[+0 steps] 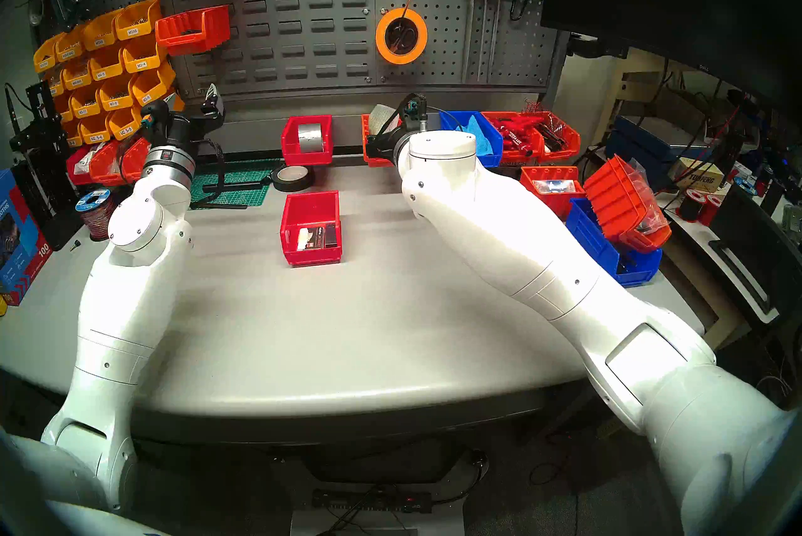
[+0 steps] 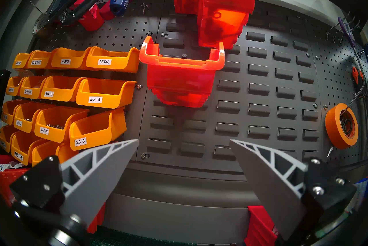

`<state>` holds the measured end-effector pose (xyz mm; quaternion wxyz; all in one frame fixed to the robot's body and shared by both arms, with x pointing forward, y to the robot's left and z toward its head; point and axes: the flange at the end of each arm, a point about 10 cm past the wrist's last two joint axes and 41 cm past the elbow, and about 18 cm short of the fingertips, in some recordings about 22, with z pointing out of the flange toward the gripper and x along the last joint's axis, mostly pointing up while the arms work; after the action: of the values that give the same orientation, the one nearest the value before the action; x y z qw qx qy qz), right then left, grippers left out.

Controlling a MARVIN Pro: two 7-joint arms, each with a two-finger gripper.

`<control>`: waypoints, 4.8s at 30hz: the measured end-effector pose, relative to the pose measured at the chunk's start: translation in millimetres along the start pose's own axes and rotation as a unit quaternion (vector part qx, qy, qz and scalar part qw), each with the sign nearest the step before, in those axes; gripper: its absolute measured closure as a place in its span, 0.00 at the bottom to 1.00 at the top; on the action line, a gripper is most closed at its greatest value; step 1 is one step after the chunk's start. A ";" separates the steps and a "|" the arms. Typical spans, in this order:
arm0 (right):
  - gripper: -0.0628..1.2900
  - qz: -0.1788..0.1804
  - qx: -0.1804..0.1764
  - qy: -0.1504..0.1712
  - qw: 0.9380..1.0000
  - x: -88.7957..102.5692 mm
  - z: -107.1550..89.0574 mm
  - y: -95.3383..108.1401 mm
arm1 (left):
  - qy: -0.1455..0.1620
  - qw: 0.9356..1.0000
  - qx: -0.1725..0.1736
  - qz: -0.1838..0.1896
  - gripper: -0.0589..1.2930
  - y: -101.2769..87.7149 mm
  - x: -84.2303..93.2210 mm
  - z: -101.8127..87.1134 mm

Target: Hang all the unorganized tool boxes onto the wall

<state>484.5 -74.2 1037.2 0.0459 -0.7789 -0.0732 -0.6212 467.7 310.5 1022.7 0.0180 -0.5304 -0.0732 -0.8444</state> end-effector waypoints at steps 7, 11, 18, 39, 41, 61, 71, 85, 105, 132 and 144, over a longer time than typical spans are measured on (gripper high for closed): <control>0.06 -0.004 -0.012 0.010 1.000 4.5 -13.1 0.6 | 0.000 1.000 0.000 0.000 0.04 0.0 0.0 0.0; 0.06 -0.006 -0.019 0.030 0.999 10.4 -18.7 1.7 | 0.000 1.000 0.000 0.000 0.04 0.0 0.0 0.0; 0.06 -0.010 -0.034 0.074 0.997 21.6 -31.5 1.9 | 0.000 1.000 0.000 0.000 0.04 0.0 0.0 0.0; 0.06 -0.013 -0.055 0.159 0.986 18.5 -44.6 -1.3 | 0.000 1.000 0.000 0.000 0.04 0.0 0.0 0.0; 0.06 -0.013 -0.056 0.160 0.985 18.7 -44.6 -0.6 | 0.000 1.000 0.000 0.000 0.04 0.1 0.0 -0.1; 0.06 -0.011 -0.060 0.163 0.985 18.9 -44.8 2.2 | -0.049 0.998 0.018 0.047 0.04 48.1 20.5 -51.7; 0.06 -0.011 -0.061 0.164 0.985 18.8 -44.9 2.6 | -0.105 0.991 0.017 0.077 0.04 41.9 30.2 -81.8; 0.06 -0.011 -0.061 0.164 0.985 18.3 -44.9 2.4 | -0.154 0.984 0.003 0.088 0.04 37.8 49.6 -117.9; 0.06 -0.011 -0.060 0.164 0.985 18.3 -44.9 2.1 | -0.179 0.983 -0.049 0.013 0.04 59.4 63.6 -147.0; 0.06 -0.011 -0.059 0.165 0.985 18.4 -45.0 1.9 | -0.241 0.967 -0.076 -0.015 0.04 105.0 20.7 -208.0; 0.06 -0.011 -0.059 0.165 0.984 18.5 -45.0 1.9 | -0.258 0.964 -0.070 -0.017 0.04 107.3 15.5 -214.2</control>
<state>445.6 -82.2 1065.3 0.0043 -0.6663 -0.0364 -0.7448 281.1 174.6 956.4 -0.0527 -0.7286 -0.0250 -0.6824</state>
